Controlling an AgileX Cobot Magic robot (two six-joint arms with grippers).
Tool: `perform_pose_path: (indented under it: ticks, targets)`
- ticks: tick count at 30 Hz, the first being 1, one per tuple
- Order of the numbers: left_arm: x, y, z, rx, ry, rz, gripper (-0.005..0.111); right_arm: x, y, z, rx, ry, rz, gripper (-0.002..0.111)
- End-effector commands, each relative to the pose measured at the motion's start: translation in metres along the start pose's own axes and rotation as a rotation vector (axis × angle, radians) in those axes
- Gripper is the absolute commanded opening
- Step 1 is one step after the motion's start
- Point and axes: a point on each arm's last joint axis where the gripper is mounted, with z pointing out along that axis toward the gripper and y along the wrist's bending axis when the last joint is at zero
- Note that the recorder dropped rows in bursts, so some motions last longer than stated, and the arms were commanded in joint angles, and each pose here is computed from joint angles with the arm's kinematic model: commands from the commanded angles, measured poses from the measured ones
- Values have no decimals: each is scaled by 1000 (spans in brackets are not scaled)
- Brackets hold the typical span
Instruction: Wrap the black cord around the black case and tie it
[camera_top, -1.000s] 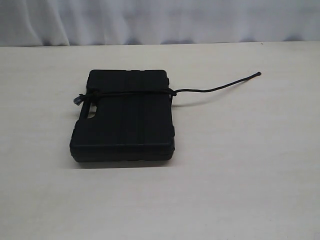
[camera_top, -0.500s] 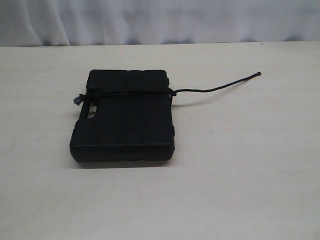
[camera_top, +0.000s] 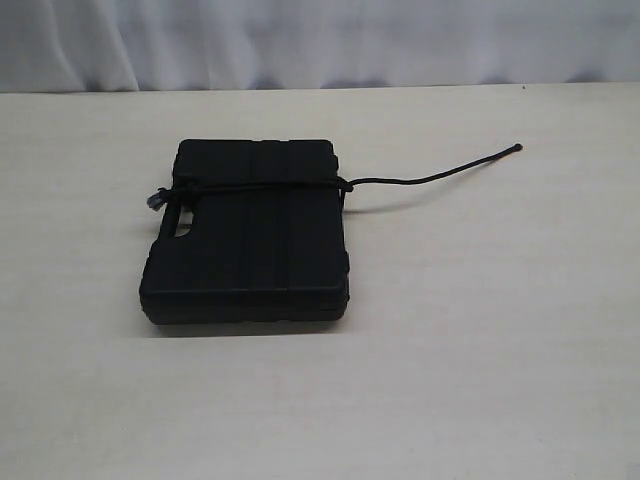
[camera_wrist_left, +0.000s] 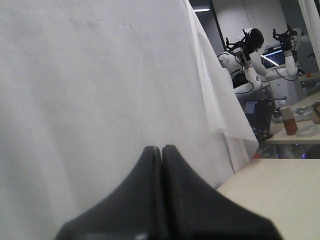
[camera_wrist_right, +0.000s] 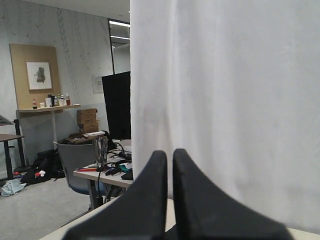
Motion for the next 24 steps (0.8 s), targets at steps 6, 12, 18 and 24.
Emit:
perform_pose_path:
  ticks: [6,12,18,24]
  targets:
    - [1,0,-1,1,1,-1,0,1,0,-1,-1,1,2,4]
    - [1,0,-1,1,1,-1,0,1,0,-1,-1,1,2,4]
    - [1,0,-1,1,1,-1,0,1,0,-1,-1,1,2,4]
    - [4,-1,-1,0,32,-44,0,1,0,-1,-1,1,2,4]
